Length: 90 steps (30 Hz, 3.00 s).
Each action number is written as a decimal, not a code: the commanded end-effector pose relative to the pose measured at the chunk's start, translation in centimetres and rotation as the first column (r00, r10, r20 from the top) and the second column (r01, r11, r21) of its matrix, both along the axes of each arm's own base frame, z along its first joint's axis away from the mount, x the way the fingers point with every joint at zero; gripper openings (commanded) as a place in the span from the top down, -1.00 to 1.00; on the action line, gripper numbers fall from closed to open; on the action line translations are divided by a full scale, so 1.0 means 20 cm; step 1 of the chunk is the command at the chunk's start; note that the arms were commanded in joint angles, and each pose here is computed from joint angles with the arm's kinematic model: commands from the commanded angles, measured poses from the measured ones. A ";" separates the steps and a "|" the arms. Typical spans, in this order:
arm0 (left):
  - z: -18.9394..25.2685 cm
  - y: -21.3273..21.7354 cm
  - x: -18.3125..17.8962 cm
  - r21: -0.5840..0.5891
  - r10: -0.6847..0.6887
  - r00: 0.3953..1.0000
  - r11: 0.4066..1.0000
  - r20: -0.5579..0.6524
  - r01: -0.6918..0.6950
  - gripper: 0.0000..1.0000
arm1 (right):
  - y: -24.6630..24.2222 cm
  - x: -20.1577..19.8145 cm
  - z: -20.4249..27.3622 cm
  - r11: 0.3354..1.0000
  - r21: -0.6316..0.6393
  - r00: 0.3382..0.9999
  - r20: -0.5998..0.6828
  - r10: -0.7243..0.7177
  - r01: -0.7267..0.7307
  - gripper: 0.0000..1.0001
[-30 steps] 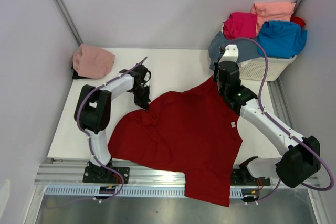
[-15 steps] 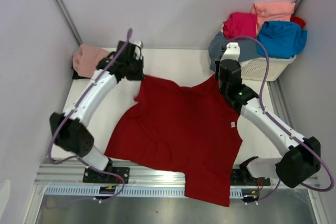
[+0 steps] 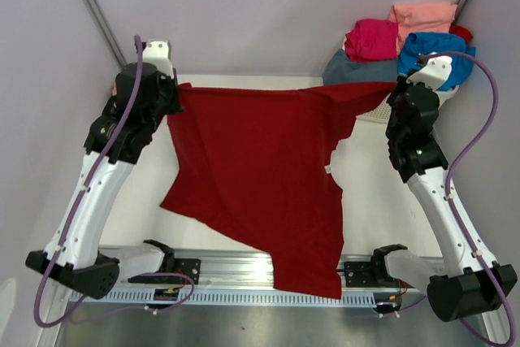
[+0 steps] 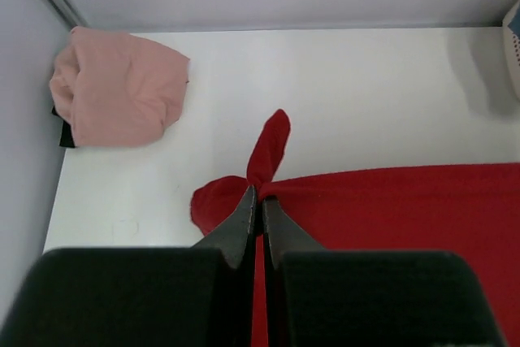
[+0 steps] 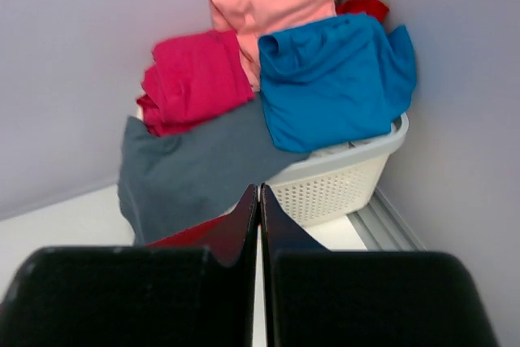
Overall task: Fold and stack the t-shirts
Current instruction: Flatten out the tshirt
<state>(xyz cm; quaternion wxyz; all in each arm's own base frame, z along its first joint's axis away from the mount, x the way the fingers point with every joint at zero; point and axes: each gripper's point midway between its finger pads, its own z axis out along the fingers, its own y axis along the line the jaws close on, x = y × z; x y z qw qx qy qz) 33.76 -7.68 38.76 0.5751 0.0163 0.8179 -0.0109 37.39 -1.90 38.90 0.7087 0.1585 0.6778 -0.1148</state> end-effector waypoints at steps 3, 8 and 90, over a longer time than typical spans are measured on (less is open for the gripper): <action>0.08 0.21 -0.10 0.057 0.151 0.982 0.986 0.117 -0.159 0.99 | -0.07 -0.06 0.19 0.998 0.029 0.992 0.114 -0.063 0.060 1.00; 0.12 0.30 -0.20 0.038 0.208 0.959 0.975 0.190 -0.219 0.99 | -0.05 -0.10 0.26 0.998 0.062 0.986 0.162 -0.039 0.029 1.00; -1.58 -1.02 -0.37 0.433 -0.204 0.673 0.628 -0.711 0.647 -0.42 | 0.24 -0.06 0.06 0.984 0.060 0.985 0.034 0.168 -0.170 1.00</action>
